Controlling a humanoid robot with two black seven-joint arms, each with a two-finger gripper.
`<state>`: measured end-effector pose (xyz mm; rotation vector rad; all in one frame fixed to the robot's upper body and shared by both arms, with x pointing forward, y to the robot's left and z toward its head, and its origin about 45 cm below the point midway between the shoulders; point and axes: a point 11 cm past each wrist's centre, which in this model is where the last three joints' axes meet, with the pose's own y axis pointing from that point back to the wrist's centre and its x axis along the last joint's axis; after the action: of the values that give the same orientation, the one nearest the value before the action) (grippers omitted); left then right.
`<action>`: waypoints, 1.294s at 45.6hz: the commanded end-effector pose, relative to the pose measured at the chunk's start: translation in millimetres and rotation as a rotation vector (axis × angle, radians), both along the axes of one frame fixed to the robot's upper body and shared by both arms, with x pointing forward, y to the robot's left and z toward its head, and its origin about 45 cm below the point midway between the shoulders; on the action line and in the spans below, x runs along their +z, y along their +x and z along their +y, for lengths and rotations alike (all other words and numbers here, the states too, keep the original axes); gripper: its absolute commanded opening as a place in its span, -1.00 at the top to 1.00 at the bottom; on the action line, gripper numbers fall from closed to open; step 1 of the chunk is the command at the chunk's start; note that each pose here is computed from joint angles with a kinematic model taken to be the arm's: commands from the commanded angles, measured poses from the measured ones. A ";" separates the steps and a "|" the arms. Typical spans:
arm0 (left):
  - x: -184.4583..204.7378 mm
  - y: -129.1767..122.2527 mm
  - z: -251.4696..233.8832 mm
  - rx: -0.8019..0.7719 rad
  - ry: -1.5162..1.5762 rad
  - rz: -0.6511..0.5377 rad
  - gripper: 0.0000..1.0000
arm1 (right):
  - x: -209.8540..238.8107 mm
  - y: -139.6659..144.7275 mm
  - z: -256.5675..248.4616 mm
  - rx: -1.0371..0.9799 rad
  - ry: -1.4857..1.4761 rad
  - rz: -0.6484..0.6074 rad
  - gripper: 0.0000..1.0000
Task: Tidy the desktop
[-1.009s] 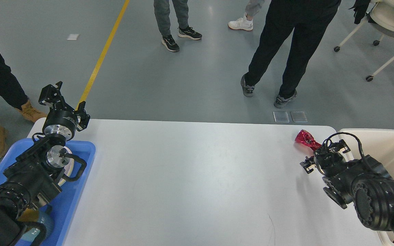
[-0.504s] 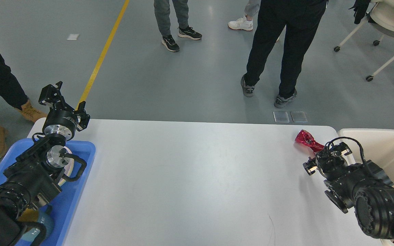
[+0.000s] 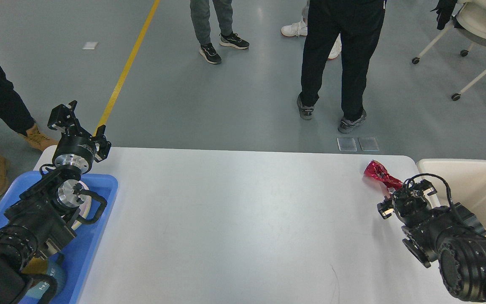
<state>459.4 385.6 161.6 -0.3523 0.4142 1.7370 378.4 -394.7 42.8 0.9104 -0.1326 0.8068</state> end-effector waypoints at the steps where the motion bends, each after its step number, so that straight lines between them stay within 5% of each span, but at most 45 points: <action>1: 0.0 0.0 0.1 0.000 0.000 0.000 -0.92 | -1.6 -1.8 -0.6 -0.002 0.000 0.002 -0.60; 59: 0.0 0.0 0.1 0.000 0.000 0.000 -0.92 | -5.2 -5.6 -3.8 -0.006 -0.003 -0.001 -0.18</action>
<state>459.4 385.6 161.6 -0.3524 0.4141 1.7370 373.0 -398.4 37.7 0.9055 -0.1364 0.8034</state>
